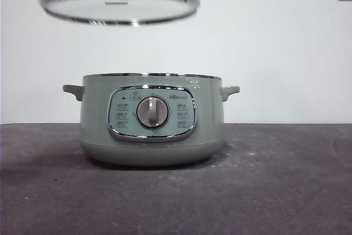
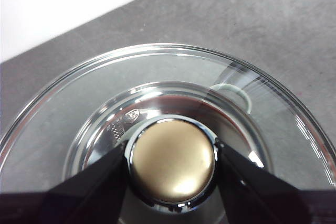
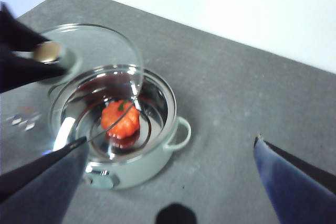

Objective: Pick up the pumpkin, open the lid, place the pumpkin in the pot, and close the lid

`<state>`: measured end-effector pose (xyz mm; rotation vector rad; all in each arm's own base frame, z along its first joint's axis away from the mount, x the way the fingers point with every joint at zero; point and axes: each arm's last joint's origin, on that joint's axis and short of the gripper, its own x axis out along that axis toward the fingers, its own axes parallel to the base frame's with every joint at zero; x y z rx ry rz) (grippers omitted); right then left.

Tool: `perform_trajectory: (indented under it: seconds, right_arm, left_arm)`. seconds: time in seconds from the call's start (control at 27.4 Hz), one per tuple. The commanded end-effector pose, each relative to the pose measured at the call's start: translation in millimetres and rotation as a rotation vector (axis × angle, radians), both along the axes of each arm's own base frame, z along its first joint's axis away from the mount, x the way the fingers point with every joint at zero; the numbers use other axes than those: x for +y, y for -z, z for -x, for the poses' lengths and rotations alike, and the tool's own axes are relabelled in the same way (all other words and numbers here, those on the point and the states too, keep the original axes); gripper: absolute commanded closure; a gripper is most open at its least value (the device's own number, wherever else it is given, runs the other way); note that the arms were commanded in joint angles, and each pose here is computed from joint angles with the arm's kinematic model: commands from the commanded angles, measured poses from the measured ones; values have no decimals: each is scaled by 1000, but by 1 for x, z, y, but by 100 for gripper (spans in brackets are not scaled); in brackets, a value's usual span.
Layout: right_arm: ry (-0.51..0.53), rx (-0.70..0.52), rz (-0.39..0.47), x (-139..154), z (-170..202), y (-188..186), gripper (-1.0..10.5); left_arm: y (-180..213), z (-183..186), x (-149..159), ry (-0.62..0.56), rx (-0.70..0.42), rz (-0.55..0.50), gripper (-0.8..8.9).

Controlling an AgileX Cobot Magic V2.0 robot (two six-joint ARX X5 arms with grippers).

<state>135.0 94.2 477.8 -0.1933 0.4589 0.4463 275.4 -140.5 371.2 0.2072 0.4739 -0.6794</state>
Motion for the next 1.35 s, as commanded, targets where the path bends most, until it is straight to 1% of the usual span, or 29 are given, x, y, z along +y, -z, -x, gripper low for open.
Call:
perform_trajectory:
  seconds: [0.04,0.29,0.55,0.77,1.2,1.35]
  right_arm:
    - [9,19,-16,-6,8,0,321]
    - [10,31,-10,-14,19,0,321]
    - [10,48,4,-14,20,1,321]
    - [10,51,6,-14,19,2,321]
    - [10,62,20,-10,14,4,321]
    - [10,68,25,-8,11,5,321]
  left_arm:
    - [4,-13,-9,23,-47,18,822]
    - [34,-43,-24,26,-26,10,822]
    - [56,-58,-32,26,7,-5,822]
    - [62,-63,-35,27,5,-4,822]
    - [74,-64,-42,42,53,-29,822]
    - [77,-62,-42,42,86,-46,822]
